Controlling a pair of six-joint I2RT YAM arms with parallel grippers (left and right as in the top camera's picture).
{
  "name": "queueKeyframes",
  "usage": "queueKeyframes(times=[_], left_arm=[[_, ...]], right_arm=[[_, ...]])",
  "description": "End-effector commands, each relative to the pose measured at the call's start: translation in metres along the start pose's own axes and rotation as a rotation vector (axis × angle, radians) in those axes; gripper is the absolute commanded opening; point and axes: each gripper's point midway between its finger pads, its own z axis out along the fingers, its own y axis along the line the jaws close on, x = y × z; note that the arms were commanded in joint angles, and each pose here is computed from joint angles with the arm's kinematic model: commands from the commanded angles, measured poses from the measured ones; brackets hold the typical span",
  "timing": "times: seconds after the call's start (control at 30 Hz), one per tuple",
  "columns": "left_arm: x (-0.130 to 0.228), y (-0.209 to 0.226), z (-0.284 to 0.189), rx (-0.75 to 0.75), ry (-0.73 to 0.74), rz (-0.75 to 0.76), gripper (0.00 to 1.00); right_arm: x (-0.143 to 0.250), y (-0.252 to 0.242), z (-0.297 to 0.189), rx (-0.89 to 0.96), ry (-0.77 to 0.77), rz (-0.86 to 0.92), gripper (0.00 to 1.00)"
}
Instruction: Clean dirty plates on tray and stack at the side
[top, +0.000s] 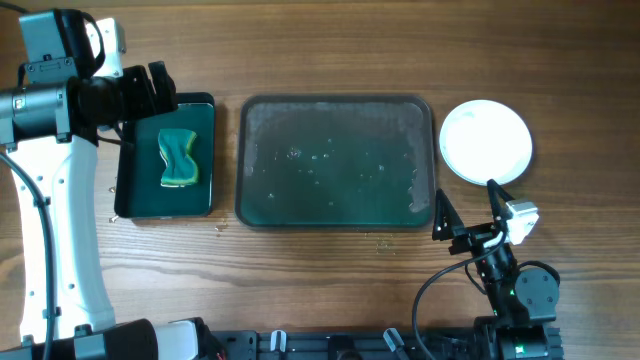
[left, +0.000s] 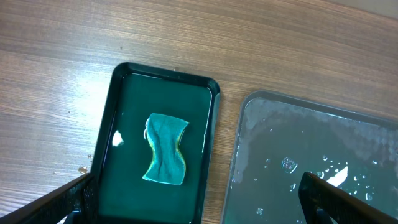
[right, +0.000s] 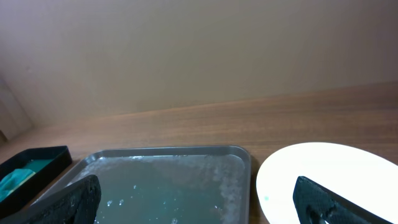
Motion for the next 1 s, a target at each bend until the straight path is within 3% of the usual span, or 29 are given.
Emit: queueKeyframes(times=[0.0, 0.4, 0.53, 0.77, 0.97], left_arm=[[-0.001, -0.004, 0.0, 0.017, -0.001, 0.001, 1.0], [-0.001, -0.003, 0.0, 0.013, -0.002, 0.001, 1.0], [-0.005, -0.005, -0.023, 0.011, -0.064, 0.017, 1.0], [0.0, -0.034, -0.063, 0.153, -0.421, 0.088, 1.0], [0.056, -0.041, -0.054, 0.214, -0.691, 0.149, 1.0]], right_arm=[[-0.004, -0.001, -0.001, 0.007, -0.018, 0.009, 1.0], [-0.004, -0.001, -0.001, 0.007, -0.018, 0.009, 1.0], [-0.004, -0.001, -0.001, 0.007, -0.018, 0.009, 1.0], [-0.004, -0.001, -0.001, 0.007, -0.018, 0.009, 1.0], [-0.004, -0.001, -0.001, 0.007, -0.018, 0.009, 1.0]])
